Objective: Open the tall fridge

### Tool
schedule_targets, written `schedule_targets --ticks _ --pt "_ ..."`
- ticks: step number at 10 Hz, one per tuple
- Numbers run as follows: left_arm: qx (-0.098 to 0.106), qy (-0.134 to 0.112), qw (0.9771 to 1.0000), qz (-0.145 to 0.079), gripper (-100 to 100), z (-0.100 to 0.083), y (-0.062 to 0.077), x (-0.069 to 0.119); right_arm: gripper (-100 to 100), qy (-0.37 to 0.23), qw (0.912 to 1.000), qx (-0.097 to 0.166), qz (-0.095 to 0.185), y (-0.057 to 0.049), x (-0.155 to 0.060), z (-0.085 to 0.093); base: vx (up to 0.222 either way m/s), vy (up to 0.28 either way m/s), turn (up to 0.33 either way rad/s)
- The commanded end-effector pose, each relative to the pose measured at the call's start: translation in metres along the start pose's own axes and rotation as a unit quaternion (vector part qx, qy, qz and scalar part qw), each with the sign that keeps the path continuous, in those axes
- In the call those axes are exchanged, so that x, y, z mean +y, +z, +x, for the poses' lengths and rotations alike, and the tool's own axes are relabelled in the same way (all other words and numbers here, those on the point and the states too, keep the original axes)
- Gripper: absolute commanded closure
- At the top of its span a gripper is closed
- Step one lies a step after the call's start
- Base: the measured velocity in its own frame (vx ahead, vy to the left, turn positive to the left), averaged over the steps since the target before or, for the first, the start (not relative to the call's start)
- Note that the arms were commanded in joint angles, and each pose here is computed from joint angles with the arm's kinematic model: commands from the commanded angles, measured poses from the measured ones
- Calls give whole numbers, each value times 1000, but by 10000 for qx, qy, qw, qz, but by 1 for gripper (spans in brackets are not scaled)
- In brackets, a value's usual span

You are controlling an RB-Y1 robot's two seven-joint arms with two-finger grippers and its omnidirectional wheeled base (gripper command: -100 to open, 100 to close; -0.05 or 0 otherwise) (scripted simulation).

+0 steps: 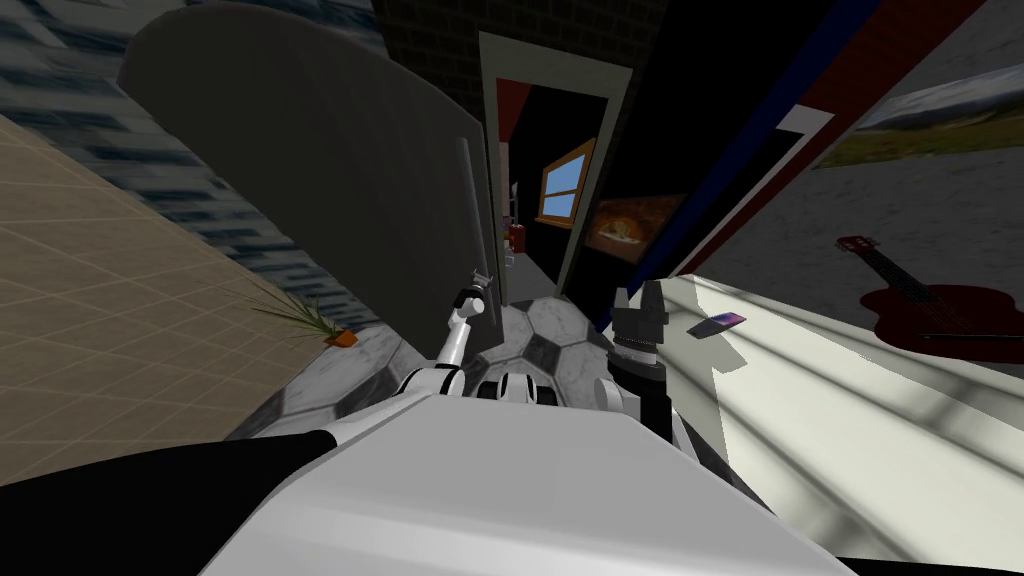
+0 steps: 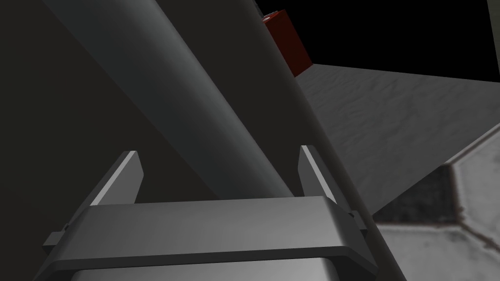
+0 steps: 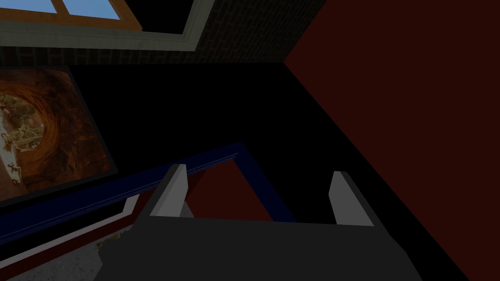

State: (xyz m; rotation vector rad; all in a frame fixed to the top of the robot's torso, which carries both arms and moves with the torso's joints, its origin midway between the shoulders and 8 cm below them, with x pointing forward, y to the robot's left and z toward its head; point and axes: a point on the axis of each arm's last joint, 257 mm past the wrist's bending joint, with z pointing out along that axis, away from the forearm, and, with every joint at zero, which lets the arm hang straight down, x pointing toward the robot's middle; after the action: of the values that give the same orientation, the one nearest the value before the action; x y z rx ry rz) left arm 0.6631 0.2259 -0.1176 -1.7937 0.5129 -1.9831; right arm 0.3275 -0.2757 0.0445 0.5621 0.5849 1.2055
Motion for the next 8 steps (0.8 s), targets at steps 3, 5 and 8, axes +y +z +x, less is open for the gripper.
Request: schedule_targets --ticks 3,5,8 --pt "146 63 9999 -54 -100 27 28 10 0 0 10000 0 0 0 0 0 -59 18 17" --pt "259 150 9995 40 -100 39 37 8 0 0 10000 0 0 0 0 0 -33 20 47" --pt "269 150 9994 -130 -100 54 52 23 0 0 10000 0 0 0 0 0 -51 16 25"
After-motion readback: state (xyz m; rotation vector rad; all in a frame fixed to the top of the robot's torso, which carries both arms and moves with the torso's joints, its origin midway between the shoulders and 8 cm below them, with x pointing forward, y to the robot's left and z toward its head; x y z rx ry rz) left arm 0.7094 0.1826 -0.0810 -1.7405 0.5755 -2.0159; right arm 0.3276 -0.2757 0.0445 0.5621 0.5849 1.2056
